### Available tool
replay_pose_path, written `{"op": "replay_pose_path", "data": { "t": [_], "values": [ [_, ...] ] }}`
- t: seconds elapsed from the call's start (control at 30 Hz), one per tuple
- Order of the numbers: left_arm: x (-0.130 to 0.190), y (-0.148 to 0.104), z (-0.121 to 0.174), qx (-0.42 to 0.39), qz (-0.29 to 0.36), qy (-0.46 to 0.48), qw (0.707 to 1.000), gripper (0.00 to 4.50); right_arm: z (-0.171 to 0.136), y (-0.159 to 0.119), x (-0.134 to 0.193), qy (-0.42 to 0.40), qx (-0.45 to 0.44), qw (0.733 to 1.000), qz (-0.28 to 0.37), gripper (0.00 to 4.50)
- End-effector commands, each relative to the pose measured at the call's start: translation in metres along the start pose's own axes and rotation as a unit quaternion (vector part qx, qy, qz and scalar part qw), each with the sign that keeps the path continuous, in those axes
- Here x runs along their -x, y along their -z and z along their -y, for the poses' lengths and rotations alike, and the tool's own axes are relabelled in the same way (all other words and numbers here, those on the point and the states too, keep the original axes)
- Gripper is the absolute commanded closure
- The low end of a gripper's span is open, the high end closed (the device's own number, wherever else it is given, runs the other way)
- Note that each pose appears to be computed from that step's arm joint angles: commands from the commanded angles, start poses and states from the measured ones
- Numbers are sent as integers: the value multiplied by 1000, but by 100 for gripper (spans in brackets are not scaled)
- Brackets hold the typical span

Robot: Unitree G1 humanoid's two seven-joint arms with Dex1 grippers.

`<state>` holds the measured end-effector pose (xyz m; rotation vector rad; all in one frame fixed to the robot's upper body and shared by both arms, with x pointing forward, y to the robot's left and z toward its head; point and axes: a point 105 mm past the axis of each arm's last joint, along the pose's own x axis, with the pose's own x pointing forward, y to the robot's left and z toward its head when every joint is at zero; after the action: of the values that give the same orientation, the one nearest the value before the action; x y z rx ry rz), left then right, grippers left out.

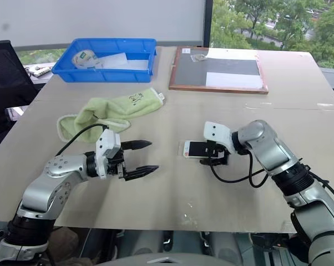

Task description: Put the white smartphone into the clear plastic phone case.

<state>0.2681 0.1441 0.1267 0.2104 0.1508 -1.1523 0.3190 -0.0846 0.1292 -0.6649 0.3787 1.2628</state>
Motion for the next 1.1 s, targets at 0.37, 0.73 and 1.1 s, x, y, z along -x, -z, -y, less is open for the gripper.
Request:
{"op": "replay_pose_path", "data": {
  "t": [0.37, 0.73, 1.1],
  "values": [
    [-6, -25, -4, -17, 19, 4, 1000, 354, -3, 13, -37, 32, -53, 998, 10, 450],
    [-10, -19, -10, 4, -8, -22, 1000, 354, -3, -8, -20, 49, -62, 994, 75, 450],
    [-39, 11, -16, 36, -58, -29, 997, 447, -10, -6, 59, 171, -91, 979, 69, 450]
  ]
}}
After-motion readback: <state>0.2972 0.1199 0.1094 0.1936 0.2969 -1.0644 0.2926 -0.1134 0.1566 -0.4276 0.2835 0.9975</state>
